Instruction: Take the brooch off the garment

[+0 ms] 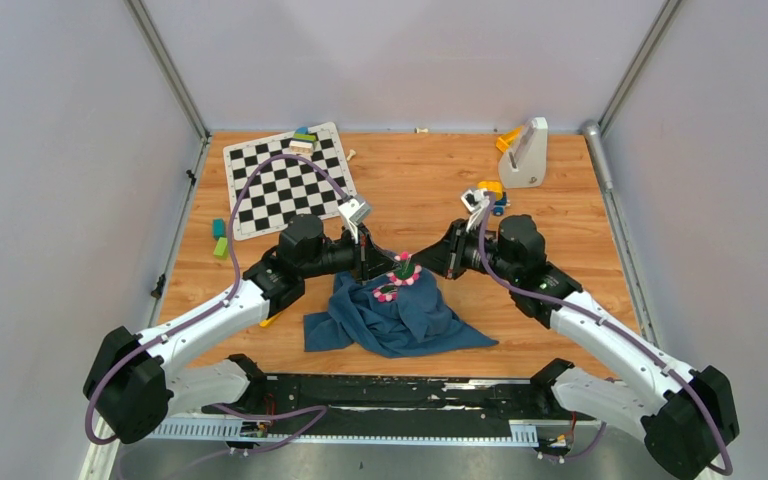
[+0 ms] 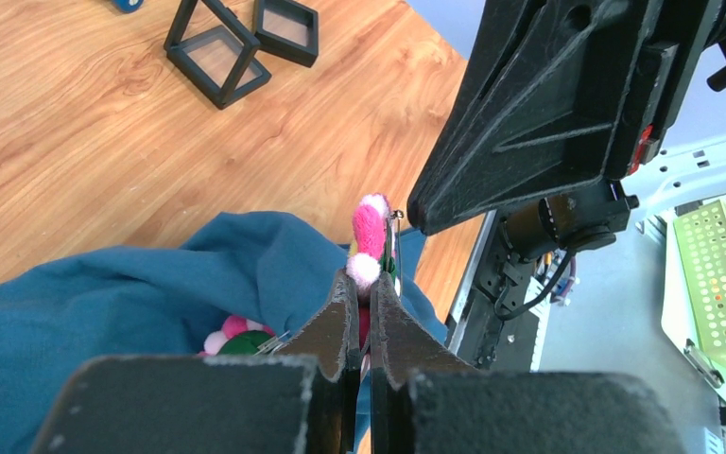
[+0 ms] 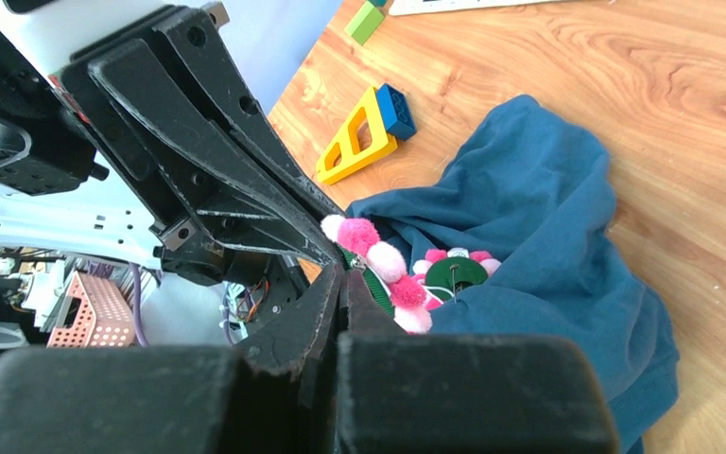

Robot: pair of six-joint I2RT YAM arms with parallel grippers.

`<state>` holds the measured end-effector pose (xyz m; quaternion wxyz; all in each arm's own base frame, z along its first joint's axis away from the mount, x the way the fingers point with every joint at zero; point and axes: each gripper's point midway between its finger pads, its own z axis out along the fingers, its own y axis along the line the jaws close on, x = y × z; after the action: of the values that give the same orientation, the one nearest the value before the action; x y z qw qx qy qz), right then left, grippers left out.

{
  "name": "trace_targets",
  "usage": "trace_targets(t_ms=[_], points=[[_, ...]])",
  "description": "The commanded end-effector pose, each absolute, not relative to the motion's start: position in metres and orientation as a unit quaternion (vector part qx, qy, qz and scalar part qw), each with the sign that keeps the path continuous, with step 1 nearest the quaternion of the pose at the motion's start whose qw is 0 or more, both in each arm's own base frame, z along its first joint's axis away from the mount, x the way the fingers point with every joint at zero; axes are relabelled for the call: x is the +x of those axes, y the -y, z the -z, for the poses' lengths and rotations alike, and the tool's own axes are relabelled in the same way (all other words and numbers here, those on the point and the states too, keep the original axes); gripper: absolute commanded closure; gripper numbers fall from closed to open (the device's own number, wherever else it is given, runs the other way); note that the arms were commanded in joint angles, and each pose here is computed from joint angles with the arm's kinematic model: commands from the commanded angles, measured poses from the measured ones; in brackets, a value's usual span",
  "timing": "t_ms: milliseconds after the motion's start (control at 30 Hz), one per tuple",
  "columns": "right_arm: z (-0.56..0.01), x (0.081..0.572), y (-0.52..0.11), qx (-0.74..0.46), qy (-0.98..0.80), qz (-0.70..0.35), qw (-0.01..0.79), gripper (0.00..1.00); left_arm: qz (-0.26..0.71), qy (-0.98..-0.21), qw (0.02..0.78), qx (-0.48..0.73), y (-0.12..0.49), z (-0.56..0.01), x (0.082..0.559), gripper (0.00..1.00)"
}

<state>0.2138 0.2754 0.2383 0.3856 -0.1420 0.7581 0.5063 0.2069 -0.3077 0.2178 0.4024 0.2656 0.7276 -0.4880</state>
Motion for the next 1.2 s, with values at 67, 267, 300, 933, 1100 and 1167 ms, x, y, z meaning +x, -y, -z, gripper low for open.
trace_targets(t_ms=[67,267,300,933,1100,1167], points=[[-0.275,0.227,-0.276,-0.156,-0.732,-0.496,0.440,1.00,0.491,-0.707,0.426,0.277,0.310,-0.239,0.209,1.00],[-0.266,0.231,-0.284,-0.161,-0.741,-0.497,0.421,1.00,0.493,-0.704,0.428,0.278,0.310,-0.242,0.208,1.00],[-0.263,0.230,-0.285,-0.163,-0.742,-0.500,0.415,1.00,0.493,-0.705,0.427,0.278,0.310,-0.242,0.208,1.00],[-0.230,0.211,-0.291,-0.150,-0.759,-0.519,0.364,1.00,0.488,-0.713,0.428,0.265,0.310,-0.239,0.213,1.00],[-0.230,0.230,-0.278,-0.106,-0.770,-0.480,0.406,1.00,0.491,-0.716,0.425,0.258,0.311,-0.239,0.215,1.00],[-0.233,0.238,-0.271,-0.086,-0.770,-0.464,0.429,0.96,0.488,-0.718,0.424,0.258,0.312,-0.237,0.216,1.00]])
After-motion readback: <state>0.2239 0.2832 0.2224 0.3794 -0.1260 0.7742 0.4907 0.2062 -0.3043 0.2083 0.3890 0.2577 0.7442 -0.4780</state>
